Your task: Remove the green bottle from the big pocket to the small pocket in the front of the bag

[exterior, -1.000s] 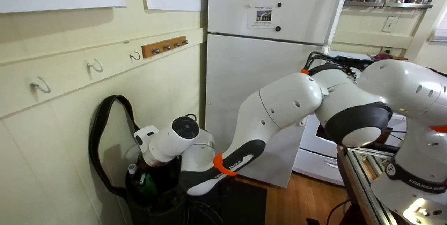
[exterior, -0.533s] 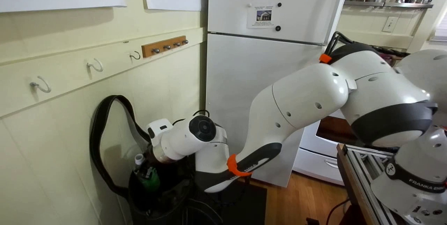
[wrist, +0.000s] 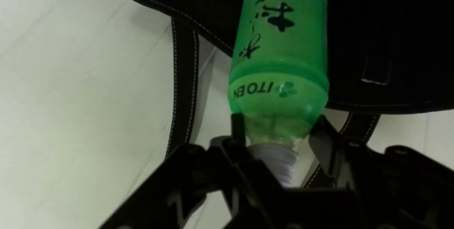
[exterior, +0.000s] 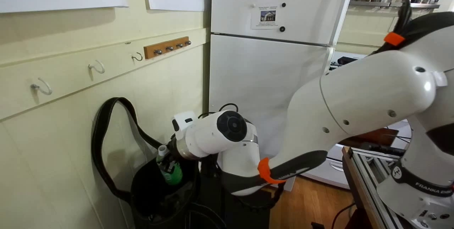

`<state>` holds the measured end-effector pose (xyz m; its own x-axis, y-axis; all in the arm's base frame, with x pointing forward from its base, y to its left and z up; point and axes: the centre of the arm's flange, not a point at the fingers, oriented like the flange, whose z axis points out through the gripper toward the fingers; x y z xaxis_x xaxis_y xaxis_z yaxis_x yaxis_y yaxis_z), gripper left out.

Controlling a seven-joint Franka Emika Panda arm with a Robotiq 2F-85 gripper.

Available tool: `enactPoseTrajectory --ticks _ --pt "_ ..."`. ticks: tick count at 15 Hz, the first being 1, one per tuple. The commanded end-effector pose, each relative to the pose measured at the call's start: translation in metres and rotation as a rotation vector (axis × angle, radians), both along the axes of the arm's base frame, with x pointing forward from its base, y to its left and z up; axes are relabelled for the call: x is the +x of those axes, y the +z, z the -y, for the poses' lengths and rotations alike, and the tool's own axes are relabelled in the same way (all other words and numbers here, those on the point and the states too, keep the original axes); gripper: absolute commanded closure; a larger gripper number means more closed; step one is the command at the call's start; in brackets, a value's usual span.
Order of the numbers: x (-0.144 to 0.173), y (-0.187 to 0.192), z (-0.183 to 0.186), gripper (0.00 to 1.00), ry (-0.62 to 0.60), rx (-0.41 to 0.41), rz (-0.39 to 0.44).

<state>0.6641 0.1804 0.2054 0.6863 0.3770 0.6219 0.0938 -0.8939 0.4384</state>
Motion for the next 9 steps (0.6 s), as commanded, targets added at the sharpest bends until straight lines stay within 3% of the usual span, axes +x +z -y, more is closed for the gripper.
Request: enactPoseTrajectory --ticks 1,5,9 --pt "-0.052 0.015 0.001 0.76 -0.068 -0.032 0.038" --pt "-0.069 0.033 -0.001 0.76 -0.115 -0.140 0.111" --pt "-0.091 0.045 -0.004 0.76 -0.151 -0.138 0.133"
